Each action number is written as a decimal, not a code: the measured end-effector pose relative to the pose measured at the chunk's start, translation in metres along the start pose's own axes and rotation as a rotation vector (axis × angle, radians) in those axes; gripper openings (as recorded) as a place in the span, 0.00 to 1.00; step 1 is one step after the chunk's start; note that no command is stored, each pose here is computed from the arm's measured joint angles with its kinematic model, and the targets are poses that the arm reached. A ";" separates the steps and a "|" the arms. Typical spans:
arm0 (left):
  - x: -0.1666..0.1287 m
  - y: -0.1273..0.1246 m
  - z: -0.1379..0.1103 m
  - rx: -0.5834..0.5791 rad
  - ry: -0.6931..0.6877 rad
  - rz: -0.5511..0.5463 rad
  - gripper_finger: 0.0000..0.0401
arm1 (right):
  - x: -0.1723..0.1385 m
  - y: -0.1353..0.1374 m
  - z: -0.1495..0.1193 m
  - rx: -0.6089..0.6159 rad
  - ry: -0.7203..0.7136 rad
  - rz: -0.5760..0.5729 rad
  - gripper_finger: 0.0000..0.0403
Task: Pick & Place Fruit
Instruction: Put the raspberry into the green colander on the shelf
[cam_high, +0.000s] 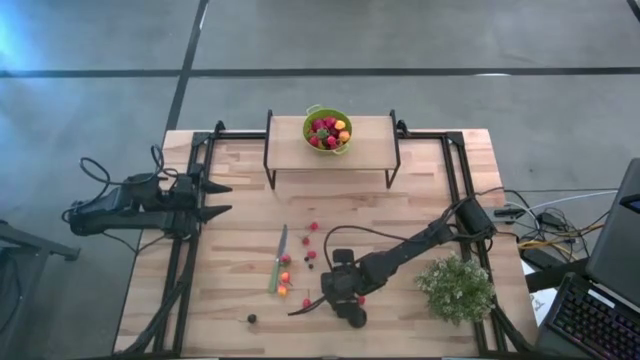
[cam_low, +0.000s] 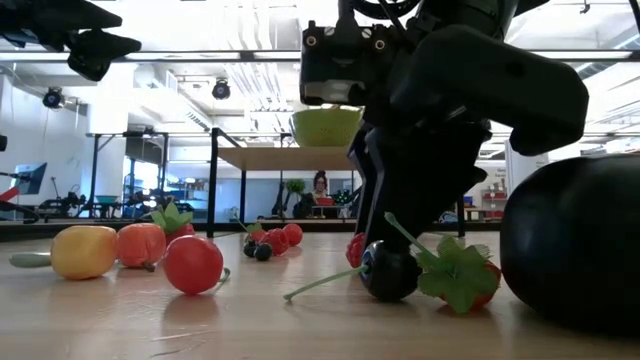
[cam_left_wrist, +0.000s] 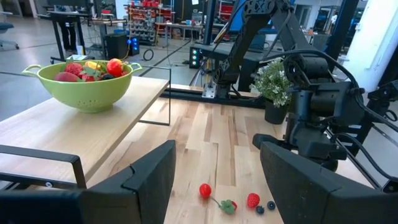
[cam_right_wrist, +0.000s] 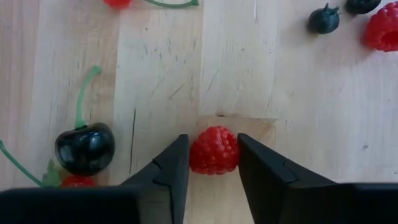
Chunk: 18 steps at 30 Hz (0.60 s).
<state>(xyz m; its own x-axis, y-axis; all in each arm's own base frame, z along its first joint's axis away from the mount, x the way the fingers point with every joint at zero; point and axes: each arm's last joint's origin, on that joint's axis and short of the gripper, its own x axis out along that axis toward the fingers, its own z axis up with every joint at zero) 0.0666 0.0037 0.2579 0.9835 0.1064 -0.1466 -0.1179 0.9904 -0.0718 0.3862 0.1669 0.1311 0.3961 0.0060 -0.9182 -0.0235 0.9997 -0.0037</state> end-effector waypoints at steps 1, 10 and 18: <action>0.000 0.000 0.000 0.000 0.000 0.000 0.60 | 0.000 0.000 0.000 -0.001 0.000 0.000 0.26; 0.000 0.000 0.000 0.000 0.000 0.000 0.60 | -0.009 0.001 0.009 -0.054 -0.009 -0.002 0.28; 0.000 0.000 0.000 0.000 0.000 0.000 0.60 | -0.056 -0.005 0.032 -0.151 -0.074 -0.010 0.24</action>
<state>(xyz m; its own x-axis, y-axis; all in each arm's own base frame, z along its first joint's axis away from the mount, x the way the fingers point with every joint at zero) 0.0666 0.0037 0.2578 0.9834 0.1068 -0.1469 -0.1183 0.9904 -0.0717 0.3934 0.1627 0.1956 0.4633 0.0037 -0.8862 -0.1551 0.9849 -0.0771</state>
